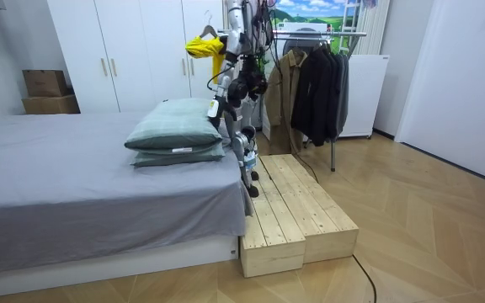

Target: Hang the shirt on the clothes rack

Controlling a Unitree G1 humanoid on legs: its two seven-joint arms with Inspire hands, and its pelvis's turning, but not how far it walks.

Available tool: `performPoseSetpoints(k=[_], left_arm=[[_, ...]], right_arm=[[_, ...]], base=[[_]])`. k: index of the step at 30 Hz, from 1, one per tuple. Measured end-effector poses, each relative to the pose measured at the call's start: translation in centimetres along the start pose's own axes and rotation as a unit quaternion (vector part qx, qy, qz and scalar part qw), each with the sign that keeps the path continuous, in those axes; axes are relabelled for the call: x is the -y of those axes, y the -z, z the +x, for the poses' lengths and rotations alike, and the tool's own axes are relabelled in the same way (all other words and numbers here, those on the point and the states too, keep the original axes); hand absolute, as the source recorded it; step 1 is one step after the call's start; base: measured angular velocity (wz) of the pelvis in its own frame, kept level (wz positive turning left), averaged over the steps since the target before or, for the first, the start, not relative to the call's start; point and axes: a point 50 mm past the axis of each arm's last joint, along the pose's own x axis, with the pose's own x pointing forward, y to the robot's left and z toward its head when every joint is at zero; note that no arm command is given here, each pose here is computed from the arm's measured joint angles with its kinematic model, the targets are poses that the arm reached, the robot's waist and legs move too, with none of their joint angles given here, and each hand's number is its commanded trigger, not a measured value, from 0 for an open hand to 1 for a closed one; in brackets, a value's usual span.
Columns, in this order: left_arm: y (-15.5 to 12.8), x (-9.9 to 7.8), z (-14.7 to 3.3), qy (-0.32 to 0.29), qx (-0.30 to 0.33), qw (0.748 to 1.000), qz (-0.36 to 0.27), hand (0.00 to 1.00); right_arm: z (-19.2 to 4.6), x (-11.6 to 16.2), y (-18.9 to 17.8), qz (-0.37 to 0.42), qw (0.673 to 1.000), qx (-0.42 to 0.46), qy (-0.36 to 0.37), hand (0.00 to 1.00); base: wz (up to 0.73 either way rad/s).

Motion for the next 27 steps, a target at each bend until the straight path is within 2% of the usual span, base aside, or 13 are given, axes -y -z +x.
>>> performPoseSetpoints(k=[5, 8, 10, 14, 16, 19, 23, 27], left_arm=[[0.7, 0.6, 0.0, 0.016, -0.024, 1.0, 0.012, 0.0], [1.4, 1.1, 0.0, 0.028, -0.04, 0.999, 0.001, 0.0], [2.1, 1.8, -0.1, 0.045, -0.058, 0.997, -0.015, 0.0], [3.2, 1.9, -0.2, 0.064, -0.083, 0.994, -0.042, 0.0], [4.5, 2.1, -0.3, 0.072, -0.109, 0.989, -0.073, 0.0], [4.9, 2.1, -0.3, 0.073, -0.125, 0.986, -0.083, 0.0], [5.3, 2.1, -0.4, 0.074, -0.143, 0.984, -0.081, 0.0], [5.7, 1.3, -0.4, 0.061, -0.15, 0.983, -0.084, 0.0]], right_arm=[[-0.2, -0.7, -0.2, 0.021, 1.0, -0.003, 0.006, 1.0], [-0.3, -1.6, -0.4, 0.027, 1.0, -0.008, 0.0, 1.0], [-0.3, -1.8, -0.1, 0.014, 1.0, -0.015, -0.008, 1.0], [-0.5, -2.3, -0.1, 0.017, 1.0, -0.02, -0.017, 1.0], [-0.4, -2.6, -0.6, 0.027, 0.999, -0.009, -0.034, 1.0], [-0.4, -2.7, -0.6, 0.027, 0.999, -0.013, -0.038, 1.0], [-0.6, -2.6, -0.1, 0.027, 0.998, -0.03, -0.038, 1.0], [-0.5, -3.1, -0.6, 0.033, 0.998, -0.023, -0.047, 1.0]], base=[[-0.79], [-1.37], [-1.38], [-0.88], [-1.47], [-1.13], [-0.54], [-0.33]])
